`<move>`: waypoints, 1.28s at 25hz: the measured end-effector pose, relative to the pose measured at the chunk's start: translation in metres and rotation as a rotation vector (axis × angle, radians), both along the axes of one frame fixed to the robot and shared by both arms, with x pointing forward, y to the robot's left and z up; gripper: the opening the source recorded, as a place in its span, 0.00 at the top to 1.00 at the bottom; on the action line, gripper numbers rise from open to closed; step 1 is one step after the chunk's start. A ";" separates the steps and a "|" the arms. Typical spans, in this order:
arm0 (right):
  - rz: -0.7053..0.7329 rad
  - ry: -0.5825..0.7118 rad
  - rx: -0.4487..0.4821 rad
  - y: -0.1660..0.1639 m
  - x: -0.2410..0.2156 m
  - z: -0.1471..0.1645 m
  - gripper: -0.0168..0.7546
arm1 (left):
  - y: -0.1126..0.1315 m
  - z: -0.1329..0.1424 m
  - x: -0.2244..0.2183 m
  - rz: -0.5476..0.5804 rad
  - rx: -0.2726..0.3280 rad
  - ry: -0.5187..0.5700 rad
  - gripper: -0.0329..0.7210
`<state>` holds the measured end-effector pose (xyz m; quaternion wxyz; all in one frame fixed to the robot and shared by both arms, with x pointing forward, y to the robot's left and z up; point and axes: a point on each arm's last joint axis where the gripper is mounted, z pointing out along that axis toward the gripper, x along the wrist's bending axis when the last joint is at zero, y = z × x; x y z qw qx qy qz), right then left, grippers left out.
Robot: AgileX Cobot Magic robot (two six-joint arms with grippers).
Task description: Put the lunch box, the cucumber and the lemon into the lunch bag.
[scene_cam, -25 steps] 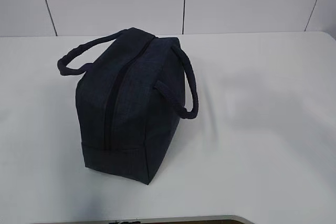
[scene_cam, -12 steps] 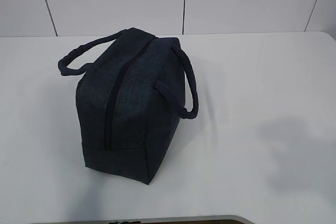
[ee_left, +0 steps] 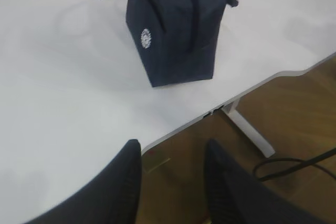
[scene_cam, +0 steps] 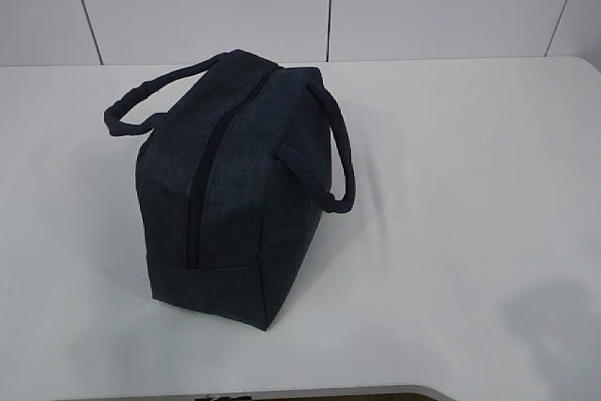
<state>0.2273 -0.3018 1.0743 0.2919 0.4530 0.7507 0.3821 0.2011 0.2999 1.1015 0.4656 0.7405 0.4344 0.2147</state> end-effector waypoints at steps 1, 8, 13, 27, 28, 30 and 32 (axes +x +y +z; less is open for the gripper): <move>-0.001 -0.003 -0.001 -0.001 -0.001 -0.005 0.47 | 0.002 -0.009 0.000 0.013 0.015 -0.001 0.60; 0.000 -0.006 -0.006 -0.001 -0.001 -0.029 0.47 | 0.002 -0.045 0.019 0.076 0.109 0.046 0.63; 0.000 -0.016 -0.002 0.000 0.000 -0.030 0.47 | -0.001 -0.048 0.028 0.087 0.083 -0.010 0.64; -0.034 -0.013 0.020 0.000 0.001 -0.030 0.47 | -0.002 -0.049 0.029 0.113 0.076 -0.013 0.64; -0.053 -0.015 0.015 0.000 0.001 -0.030 0.47 | -0.002 -0.049 0.029 0.130 0.074 -0.012 0.64; -0.112 -0.015 0.016 0.000 0.001 -0.030 0.47 | -0.003 -0.049 0.029 0.178 0.074 -0.010 0.64; -0.182 -0.015 0.016 0.001 0.001 -0.030 0.47 | -0.003 -0.049 0.029 0.240 0.076 -0.008 0.64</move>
